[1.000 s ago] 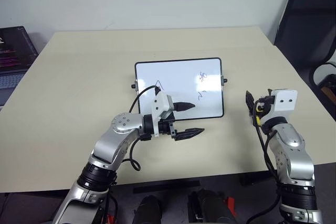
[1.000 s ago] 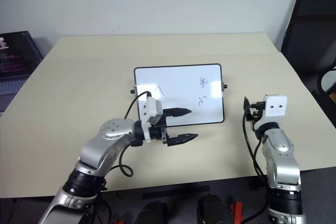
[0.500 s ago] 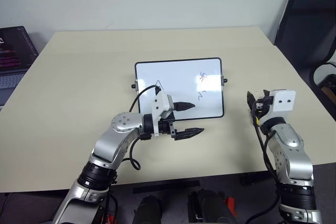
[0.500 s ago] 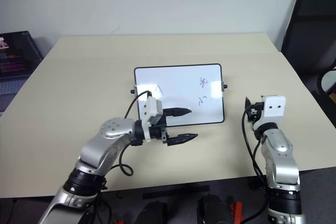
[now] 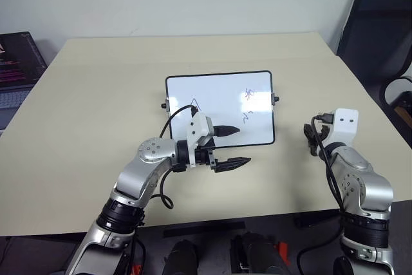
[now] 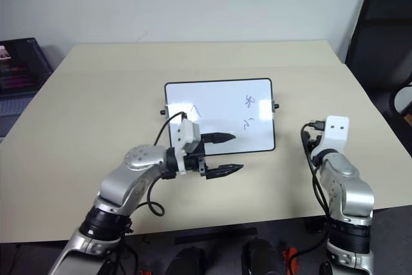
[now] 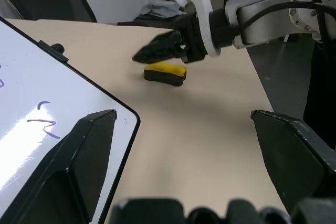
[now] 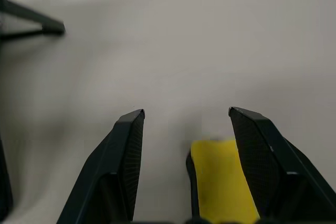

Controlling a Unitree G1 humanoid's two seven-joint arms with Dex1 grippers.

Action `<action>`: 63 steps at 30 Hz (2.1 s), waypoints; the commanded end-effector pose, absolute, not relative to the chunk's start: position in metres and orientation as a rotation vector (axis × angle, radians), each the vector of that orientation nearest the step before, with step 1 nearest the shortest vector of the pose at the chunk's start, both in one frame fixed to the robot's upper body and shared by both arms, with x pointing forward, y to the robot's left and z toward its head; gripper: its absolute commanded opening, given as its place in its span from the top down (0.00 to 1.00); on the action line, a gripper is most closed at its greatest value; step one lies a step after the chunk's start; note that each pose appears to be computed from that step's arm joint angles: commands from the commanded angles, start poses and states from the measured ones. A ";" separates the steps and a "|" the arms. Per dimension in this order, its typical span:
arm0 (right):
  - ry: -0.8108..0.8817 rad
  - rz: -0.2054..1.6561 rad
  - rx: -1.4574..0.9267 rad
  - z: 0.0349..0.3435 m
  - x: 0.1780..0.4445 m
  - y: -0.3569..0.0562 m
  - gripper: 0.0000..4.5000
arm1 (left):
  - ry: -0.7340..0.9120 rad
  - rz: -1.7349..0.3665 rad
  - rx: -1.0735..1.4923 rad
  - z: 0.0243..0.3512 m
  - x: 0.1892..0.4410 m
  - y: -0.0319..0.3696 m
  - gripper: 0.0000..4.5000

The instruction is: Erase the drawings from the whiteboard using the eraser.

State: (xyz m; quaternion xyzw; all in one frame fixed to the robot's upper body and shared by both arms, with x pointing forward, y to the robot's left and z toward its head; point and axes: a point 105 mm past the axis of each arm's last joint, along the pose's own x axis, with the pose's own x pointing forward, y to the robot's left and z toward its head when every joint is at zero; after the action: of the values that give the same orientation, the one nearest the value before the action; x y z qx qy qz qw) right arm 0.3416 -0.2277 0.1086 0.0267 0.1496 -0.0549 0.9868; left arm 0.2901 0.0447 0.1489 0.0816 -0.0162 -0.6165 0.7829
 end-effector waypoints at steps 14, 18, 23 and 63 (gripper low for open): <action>0.283 -0.162 0.046 0.113 0.336 -0.241 0.38 | -0.089 -1.333 0.197 0.161 0.289 0.045 0.00; 0.267 -0.167 0.039 0.118 0.335 -0.243 0.18 | -0.091 -1.337 0.196 0.161 0.289 0.043 0.00; 0.282 -0.180 0.034 0.116 0.336 -0.245 0.01 | -0.090 -1.337 0.196 0.161 0.289 0.044 0.00; 0.270 -0.179 0.060 0.111 0.339 -0.239 0.73 | -0.090 -1.313 0.204 0.160 0.289 0.046 0.00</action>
State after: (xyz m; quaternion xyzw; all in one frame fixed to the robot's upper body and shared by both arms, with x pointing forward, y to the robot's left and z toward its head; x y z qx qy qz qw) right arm 0.3370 -0.2398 0.0911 0.0442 0.1756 -0.0933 0.9790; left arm 0.2917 0.0463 0.1491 0.0845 -0.0159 -0.6090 0.7885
